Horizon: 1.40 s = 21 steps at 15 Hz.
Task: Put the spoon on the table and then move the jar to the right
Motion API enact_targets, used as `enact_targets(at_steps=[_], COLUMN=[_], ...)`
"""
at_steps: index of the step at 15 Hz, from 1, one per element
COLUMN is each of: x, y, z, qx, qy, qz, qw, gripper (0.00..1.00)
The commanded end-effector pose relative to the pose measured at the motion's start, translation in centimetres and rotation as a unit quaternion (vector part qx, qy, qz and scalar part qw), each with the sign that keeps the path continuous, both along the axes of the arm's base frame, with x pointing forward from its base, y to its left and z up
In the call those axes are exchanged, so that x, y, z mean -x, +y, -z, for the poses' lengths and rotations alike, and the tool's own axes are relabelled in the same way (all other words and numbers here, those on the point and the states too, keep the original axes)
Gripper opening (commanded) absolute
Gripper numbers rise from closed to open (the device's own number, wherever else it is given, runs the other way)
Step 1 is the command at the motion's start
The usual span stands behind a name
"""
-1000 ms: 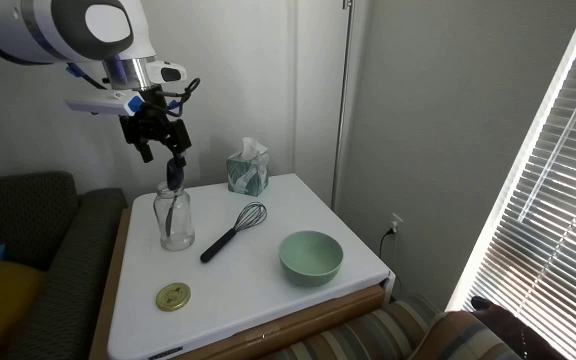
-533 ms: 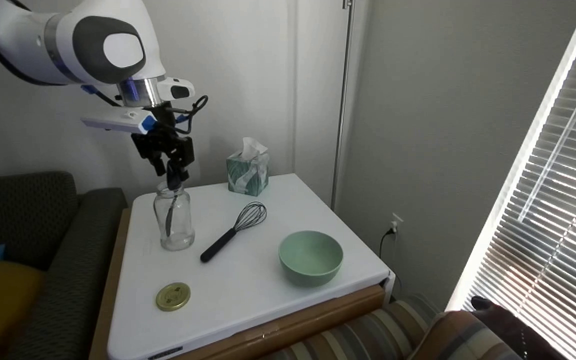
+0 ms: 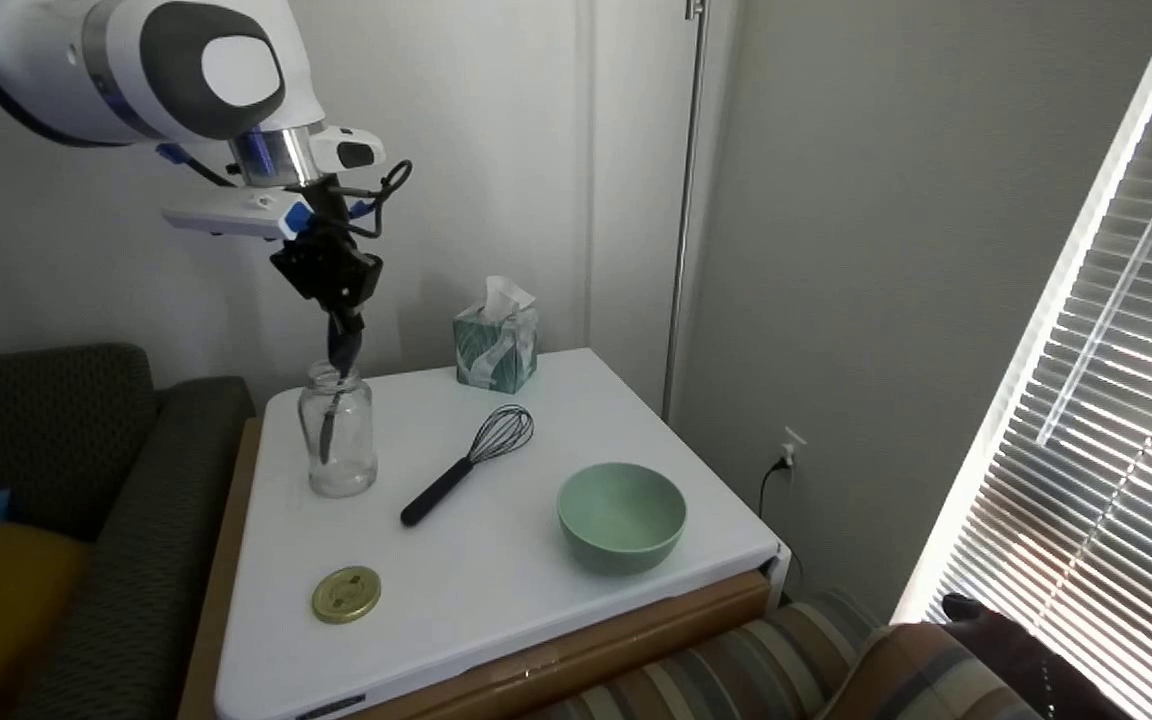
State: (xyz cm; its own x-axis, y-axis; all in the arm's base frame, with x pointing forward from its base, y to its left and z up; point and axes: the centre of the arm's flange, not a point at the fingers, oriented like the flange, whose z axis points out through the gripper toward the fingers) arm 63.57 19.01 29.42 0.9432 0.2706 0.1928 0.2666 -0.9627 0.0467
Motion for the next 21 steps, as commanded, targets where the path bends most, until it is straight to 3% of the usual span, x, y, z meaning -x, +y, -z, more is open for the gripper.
enact_targets(at_steps=[1, 5, 13, 21], x=[0.3, 0.4, 0.2, 0.6], y=[-0.2, -0.3, -3.1, -3.1], z=[-2.1, -3.8, -6.6, -12.4], qx=[0.007, 0.018, 0.078, 0.122], qy=[-0.019, -0.042, -0.09, -0.132], qz=[-0.011, -0.013, 0.002, -0.003], qw=[0.9997, 0.9989, 0.9929, 0.9837], gripper=[0.01, 0.02, 0.02, 0.02])
